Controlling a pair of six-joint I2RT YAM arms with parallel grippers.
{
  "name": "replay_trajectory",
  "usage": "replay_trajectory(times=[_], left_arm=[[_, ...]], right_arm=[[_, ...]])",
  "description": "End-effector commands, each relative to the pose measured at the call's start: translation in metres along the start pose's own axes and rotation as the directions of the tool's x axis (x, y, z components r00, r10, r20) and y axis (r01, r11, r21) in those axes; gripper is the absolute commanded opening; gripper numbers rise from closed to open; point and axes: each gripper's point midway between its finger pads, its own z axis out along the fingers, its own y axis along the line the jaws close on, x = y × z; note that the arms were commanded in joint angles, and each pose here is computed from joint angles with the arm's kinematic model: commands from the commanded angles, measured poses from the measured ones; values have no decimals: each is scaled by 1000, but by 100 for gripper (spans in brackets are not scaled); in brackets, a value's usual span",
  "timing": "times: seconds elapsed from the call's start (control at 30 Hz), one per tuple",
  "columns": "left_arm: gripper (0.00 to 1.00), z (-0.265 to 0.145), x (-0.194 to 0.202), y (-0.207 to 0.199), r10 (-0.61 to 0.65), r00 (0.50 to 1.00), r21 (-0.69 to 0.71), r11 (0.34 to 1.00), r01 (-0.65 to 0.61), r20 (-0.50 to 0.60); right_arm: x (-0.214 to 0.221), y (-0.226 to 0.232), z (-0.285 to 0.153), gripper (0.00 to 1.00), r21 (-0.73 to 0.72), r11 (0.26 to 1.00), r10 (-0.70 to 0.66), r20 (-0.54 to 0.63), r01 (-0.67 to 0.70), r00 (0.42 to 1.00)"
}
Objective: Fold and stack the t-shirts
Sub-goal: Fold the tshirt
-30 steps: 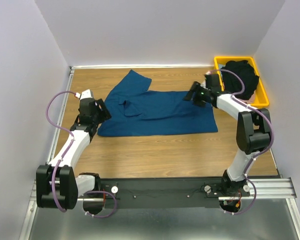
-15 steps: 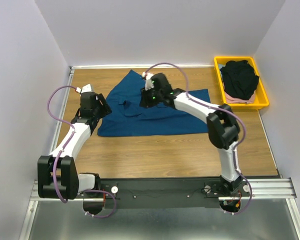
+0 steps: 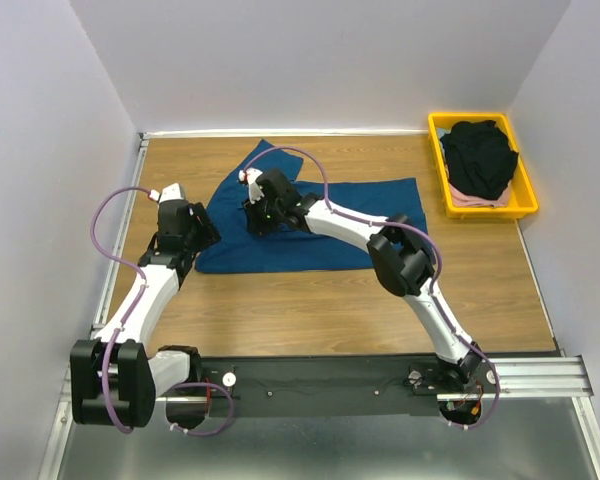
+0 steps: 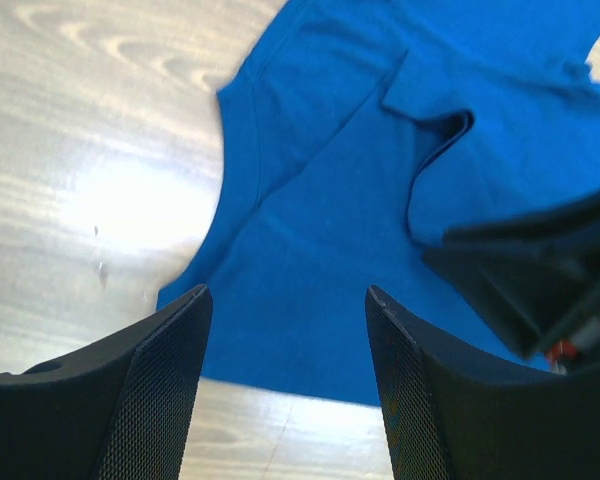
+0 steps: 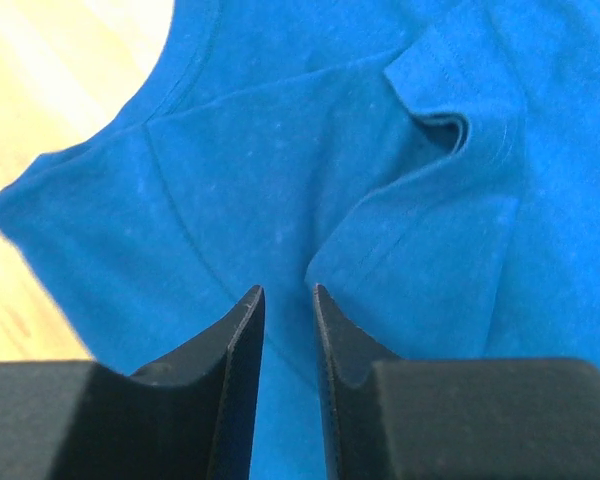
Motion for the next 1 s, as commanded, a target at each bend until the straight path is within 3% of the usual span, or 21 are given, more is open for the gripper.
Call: replay_trajectory(times=[0.0, 0.47, 0.77, 0.97], left_arm=[[70, -9, 11, 7, 0, 1000, -7, 1000, 0, -15], [70, -9, 20, 7, -3, 999, 4, 1000, 3, -32], [67, -1, 4, -4, -26, 999, 23, 999, 26, -22], [62, 16, -18, -24, -50, 999, 65, 997, 51, -15]], right_arm=[[2, -8, 16, 34, 80, 996, -37, -1, 37, 999], [44, -16, 28, 32, 115, 991, -52, -87, 62, 995], [2, -16, -2, 1, 164, 981, -106, -11, 107, 994], [-19, -26, -22, 1, 225, 968, -124, 26, 115, 992]])
